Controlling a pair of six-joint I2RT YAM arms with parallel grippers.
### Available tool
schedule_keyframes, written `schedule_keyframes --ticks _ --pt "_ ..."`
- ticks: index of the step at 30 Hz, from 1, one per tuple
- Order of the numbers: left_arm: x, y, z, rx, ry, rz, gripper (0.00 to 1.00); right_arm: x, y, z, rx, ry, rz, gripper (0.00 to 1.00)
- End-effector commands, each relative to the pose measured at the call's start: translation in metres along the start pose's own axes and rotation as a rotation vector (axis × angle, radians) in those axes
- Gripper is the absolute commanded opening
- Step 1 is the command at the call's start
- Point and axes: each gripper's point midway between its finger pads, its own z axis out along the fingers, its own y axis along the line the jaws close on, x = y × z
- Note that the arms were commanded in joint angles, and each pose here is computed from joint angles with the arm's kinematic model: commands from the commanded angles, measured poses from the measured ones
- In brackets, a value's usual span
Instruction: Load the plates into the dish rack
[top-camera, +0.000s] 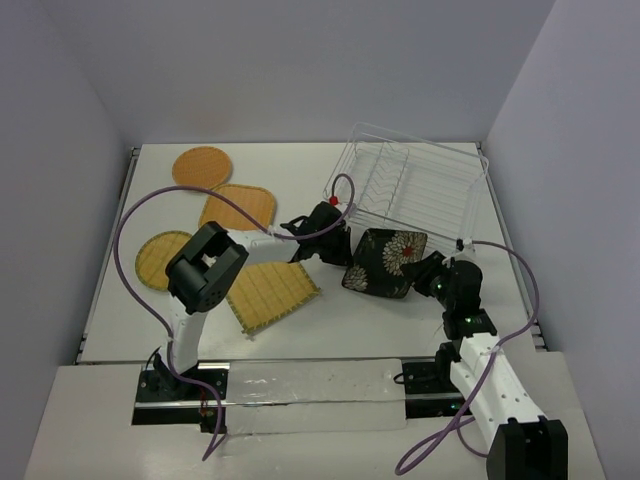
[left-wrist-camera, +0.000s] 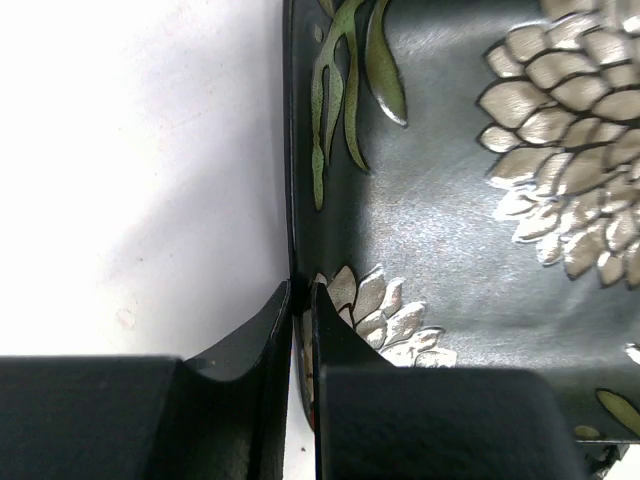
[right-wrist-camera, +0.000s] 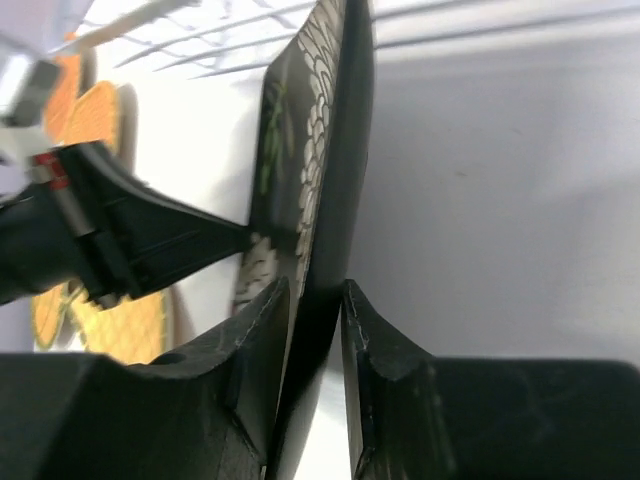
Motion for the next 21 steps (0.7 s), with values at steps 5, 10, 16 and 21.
schedule_keyframes --ticks 5,10,16,21 --pt "-0.002 -0.039 -0.036 0.061 -0.012 0.051 0.21 -0.039 0.083 -0.033 -0.248 -0.039 -0.223 0.0" --pt "-0.029 -0.051 -0.072 0.051 -0.1 0.077 0.56 -0.052 0.078 -0.038 -0.178 -0.082 -0.224 0.0" --pt "-0.056 -0.049 -0.109 -0.042 -0.193 0.082 0.87 -0.066 0.081 -0.042 -0.153 -0.119 -0.261 0.0" --pt "-0.08 -0.044 -0.138 -0.105 -0.279 0.085 0.97 -0.078 0.082 -0.045 -0.134 -0.166 -0.32 0.0"
